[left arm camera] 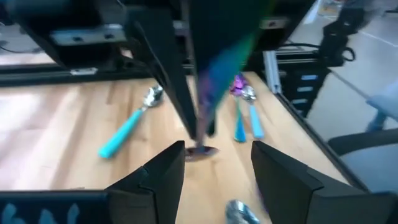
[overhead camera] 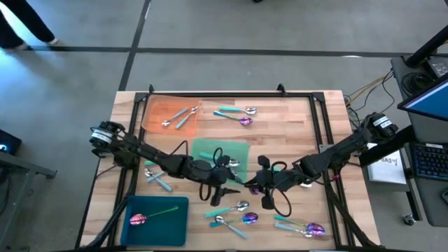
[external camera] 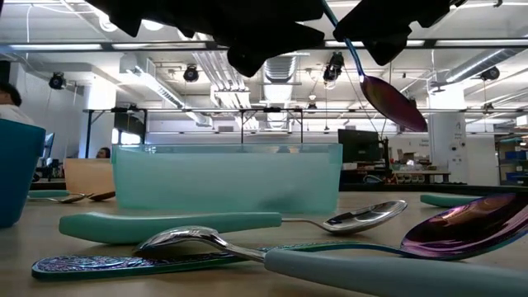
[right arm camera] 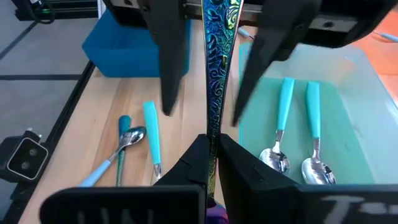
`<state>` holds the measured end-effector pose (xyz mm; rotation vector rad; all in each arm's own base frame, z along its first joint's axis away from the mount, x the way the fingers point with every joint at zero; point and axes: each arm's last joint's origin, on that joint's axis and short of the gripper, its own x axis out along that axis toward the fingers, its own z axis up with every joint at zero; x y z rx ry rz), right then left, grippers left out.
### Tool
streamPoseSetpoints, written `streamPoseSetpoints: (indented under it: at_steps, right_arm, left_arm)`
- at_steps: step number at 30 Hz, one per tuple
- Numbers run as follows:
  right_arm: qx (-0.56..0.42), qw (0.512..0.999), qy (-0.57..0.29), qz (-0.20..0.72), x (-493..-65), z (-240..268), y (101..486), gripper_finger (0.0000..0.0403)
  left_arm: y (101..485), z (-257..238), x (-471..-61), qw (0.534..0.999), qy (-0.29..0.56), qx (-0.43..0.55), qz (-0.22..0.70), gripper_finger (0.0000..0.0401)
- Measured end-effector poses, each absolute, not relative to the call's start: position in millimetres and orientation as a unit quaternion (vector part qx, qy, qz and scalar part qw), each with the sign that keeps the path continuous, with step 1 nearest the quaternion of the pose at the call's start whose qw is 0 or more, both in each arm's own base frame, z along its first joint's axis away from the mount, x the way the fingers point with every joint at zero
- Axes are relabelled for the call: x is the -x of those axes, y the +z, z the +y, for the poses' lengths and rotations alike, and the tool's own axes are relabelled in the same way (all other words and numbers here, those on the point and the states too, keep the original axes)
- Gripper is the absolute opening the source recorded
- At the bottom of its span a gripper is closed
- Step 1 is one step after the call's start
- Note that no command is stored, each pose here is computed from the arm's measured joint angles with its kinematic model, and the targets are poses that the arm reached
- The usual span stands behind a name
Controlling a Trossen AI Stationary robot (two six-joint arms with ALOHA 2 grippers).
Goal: Sort silverware by color (type)
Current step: Put the iridescent spoon into the blue bin
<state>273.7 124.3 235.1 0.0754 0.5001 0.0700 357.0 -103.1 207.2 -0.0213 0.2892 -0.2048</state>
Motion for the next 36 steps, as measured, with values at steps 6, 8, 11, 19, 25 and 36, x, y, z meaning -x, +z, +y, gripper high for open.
streamPoseSetpoints:
  at_steps: [6,8,11,19,25,36]
  right_arm:
    - [-0.049,0.966,0.037,0.25,-273,125,235,0.0012]
    - [-0.049,0.966,0.037,0.251,-273,125,235,0.0012]
    - [-0.05,0.966,0.037,0.25,-273,125,235,0.0012]
    - [-0.049,0.966,0.036,0.251,-273,125,235,0.0012]
    - [-0.051,0.966,0.035,0.251,-273,125,235,0.0012]
    - [-0.07,0.965,0.029,0.252,-273,125,236,0.0022]
  left_arm:
    - [217,-103,-362,0.989,-0.075,-0.002,0.125,0.0171]
    - [220,-103,-363,0.99,-0.075,-0.004,0.121,0.0168]
    - [221,-104,-364,0.99,-0.076,-0.001,0.122,0.0161]
    - [222,-104,-364,0.989,-0.072,0.024,0.123,0.0103]
    - [223,-104,-364,0.99,-0.073,0.026,0.119,0.0021]
    - [224,-103,-365,0.991,-0.062,0.049,0.112,0.0017]
